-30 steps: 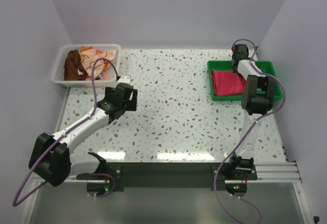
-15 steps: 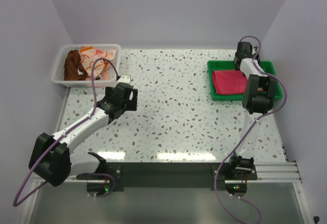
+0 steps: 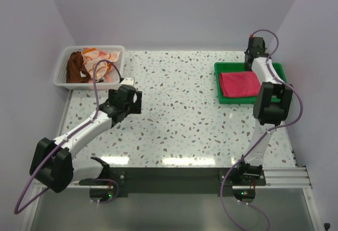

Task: Fold and stack the towels
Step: Neatly place the folded towel into the bin, then grab crumpled towel, then move the towel to the center of the board, then flatten out the crumpled towel

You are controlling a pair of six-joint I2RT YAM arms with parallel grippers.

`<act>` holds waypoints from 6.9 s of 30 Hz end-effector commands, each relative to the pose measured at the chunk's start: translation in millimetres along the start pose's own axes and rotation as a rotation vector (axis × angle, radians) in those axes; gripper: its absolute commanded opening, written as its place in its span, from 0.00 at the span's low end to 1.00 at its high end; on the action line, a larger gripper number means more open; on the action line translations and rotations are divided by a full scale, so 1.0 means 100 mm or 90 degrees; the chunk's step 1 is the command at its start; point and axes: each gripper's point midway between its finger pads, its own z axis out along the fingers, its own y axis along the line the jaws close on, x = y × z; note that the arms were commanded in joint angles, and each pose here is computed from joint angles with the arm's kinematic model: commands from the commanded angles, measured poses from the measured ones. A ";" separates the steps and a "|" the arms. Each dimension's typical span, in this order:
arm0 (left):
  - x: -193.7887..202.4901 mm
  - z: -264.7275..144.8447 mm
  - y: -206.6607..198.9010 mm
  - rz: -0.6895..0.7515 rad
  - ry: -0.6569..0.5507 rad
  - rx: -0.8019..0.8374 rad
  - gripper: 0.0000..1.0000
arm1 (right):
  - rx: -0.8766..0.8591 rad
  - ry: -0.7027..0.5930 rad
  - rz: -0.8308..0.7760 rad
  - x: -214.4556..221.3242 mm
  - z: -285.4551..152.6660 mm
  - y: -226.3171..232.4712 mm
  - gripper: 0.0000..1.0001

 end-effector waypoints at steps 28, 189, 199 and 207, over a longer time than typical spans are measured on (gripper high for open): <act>-0.72 -0.21 -0.08 -0.071 -0.089 0.053 1.00 | -0.367 0.067 0.172 0.21 -0.95 1.22 0.44; -2.16 0.09 0.38 -0.187 -0.238 -0.068 0.00 | -0.303 -0.181 0.043 1.15 -3.32 0.52 0.00; -2.37 -1.10 0.92 -0.153 -0.392 -0.104 0.00 | -0.528 -0.239 -0.004 1.23 -4.06 0.53 0.00; -2.88 -1.57 1.04 -0.022 -0.466 -0.128 0.00 | -0.690 -0.132 -0.058 1.57 -4.46 0.71 0.00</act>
